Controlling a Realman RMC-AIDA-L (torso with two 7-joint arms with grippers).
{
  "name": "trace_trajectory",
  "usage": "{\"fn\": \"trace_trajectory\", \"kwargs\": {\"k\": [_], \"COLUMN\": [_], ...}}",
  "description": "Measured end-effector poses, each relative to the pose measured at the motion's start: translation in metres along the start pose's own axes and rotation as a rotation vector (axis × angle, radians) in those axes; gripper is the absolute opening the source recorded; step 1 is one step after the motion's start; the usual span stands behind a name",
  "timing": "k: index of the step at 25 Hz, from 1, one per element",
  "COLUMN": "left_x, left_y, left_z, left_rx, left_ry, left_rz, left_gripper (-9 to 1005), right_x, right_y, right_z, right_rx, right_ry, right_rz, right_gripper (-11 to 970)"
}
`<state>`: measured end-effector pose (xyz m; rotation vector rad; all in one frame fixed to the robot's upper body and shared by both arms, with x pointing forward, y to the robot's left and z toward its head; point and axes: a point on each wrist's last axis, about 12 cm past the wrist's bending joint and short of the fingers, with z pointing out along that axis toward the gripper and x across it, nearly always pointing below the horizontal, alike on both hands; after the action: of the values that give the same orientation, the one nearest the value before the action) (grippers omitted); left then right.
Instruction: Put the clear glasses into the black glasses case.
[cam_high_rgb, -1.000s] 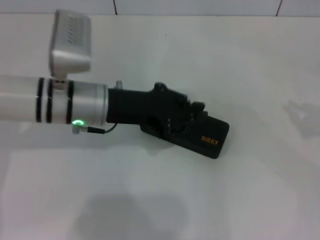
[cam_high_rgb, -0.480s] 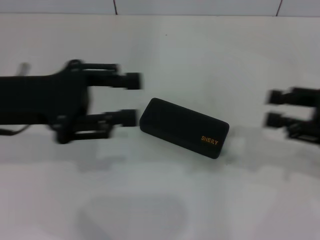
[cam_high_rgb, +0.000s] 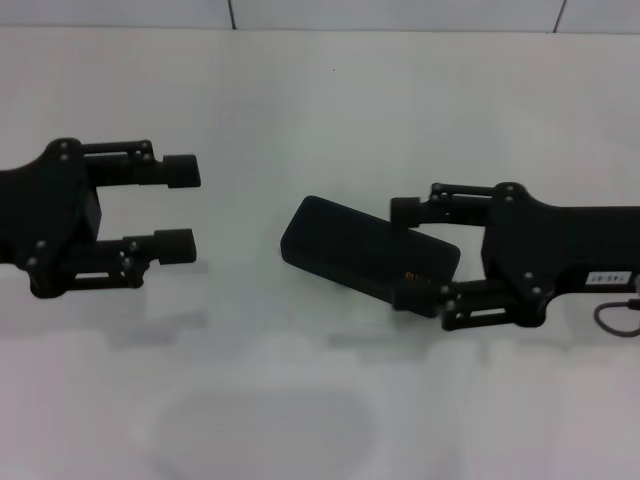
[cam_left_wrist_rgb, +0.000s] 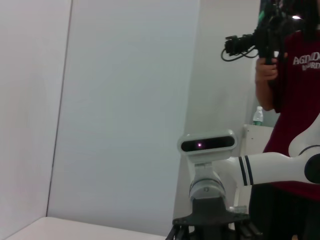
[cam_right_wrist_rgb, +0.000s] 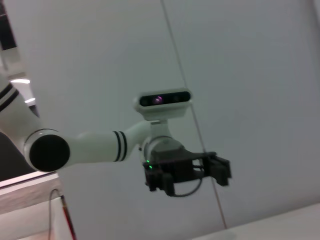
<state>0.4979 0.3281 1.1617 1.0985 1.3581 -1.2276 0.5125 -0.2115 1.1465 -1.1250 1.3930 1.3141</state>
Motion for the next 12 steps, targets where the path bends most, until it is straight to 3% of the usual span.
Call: {"fn": "trace_trajectory", "kwargs": {"k": [12], "left_x": [0.014], "left_y": [-0.006], "left_z": [0.007], "left_rx": [0.005], "left_ry": [0.022], "left_rz": [-0.026], "left_gripper": [662], "right_x": [0.000], "right_y": [0.003], "right_z": [0.016], "right_rx": [-0.044], "right_ry": [-0.011], "right_rz": [0.002], "right_gripper": [783]}}
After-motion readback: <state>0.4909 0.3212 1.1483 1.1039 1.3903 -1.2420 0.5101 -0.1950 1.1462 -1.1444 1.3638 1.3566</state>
